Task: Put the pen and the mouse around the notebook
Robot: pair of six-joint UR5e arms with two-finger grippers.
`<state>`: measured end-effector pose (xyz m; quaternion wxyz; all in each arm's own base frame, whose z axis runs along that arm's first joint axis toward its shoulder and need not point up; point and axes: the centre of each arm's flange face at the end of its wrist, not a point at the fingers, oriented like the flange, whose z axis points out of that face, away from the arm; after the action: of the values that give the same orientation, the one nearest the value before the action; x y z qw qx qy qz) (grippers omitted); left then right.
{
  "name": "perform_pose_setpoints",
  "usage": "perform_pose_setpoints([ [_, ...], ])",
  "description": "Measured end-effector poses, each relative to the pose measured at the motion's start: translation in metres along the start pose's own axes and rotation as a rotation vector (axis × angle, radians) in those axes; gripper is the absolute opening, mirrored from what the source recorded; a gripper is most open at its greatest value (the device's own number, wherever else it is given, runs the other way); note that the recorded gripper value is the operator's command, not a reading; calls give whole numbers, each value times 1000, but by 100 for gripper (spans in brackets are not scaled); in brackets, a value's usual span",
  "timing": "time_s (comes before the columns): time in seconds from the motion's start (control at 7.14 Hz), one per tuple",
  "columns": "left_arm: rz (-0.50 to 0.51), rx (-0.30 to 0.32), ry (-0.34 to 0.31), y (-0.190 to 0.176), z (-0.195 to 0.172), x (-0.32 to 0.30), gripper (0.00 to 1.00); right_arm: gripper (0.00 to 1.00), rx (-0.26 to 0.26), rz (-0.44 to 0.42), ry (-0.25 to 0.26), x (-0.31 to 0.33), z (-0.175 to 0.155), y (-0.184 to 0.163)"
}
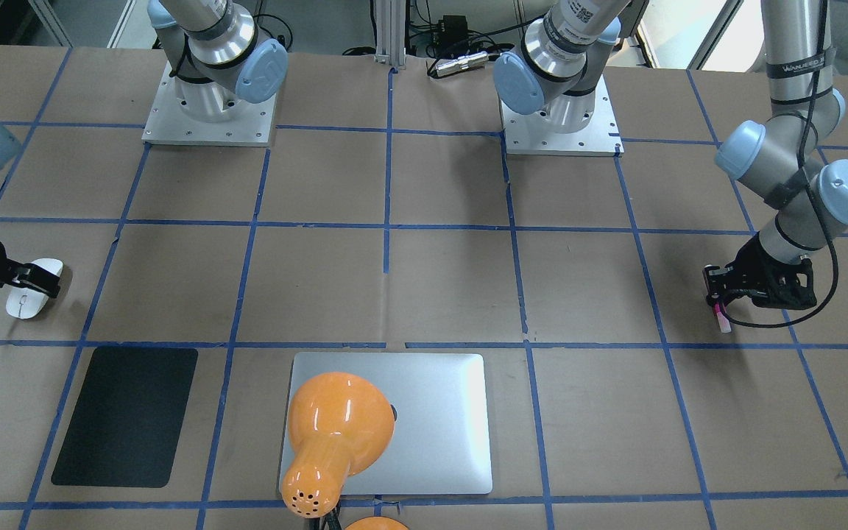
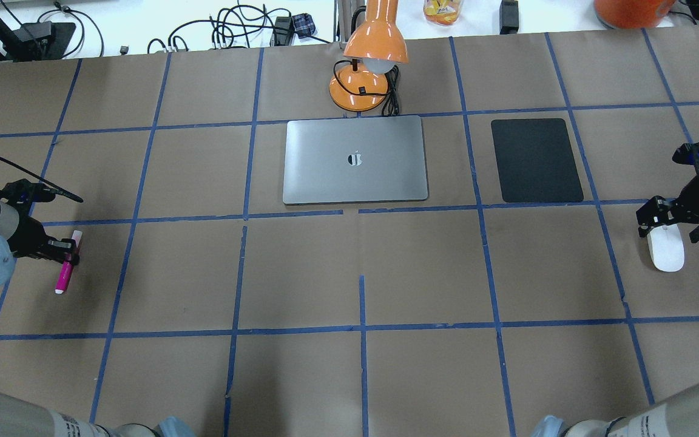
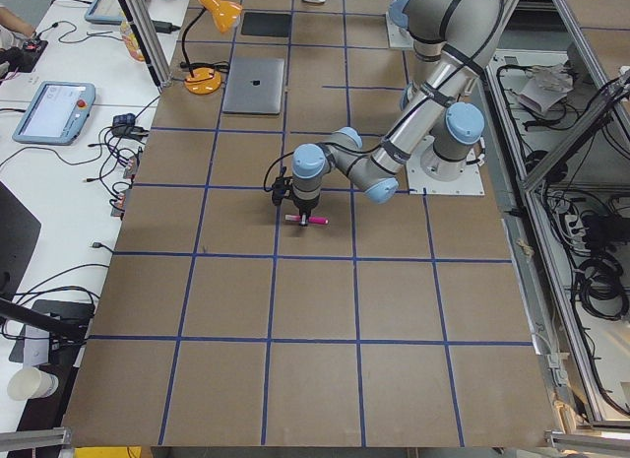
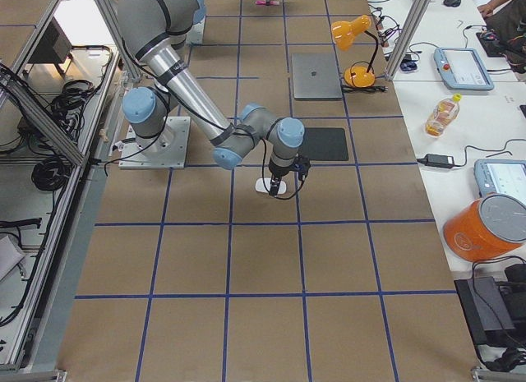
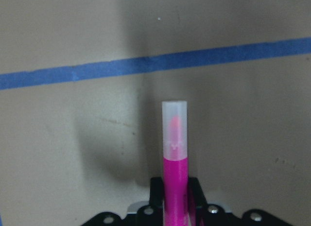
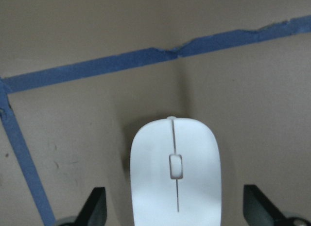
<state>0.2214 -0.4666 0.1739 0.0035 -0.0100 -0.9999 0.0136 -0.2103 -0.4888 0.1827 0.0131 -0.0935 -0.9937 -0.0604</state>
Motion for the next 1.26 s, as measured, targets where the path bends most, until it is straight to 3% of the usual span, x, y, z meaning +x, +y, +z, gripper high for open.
perform_pose_setpoints([
  [0.14, -106, -5, 5, -8, -10, 13, 0, 100, -5, 1, -2, 1, 4, 0],
  [0.28, -244, -12, 8, -25, -27, 45, 0, 92, -9, 1, -4, 3, 9, -1],
  [0.56, -539, -14, 7, -59, -60, 144, 0, 69, -6, -16, -5, 4, 11, -3],
  [0.7, -681, -6, 8, -70, -68, 196, 0, 51, -5, -23, -5, 4, 11, -3],
  [0.84, -814, 6, 12, -76, -74, 255, 0, 42, -5, -26, -5, 4, 11, -2],
  [1.26, -1151, 10, 32, -66, -76, 447, 0, 42, -2, -25, 0, 5, 6, -2],
])
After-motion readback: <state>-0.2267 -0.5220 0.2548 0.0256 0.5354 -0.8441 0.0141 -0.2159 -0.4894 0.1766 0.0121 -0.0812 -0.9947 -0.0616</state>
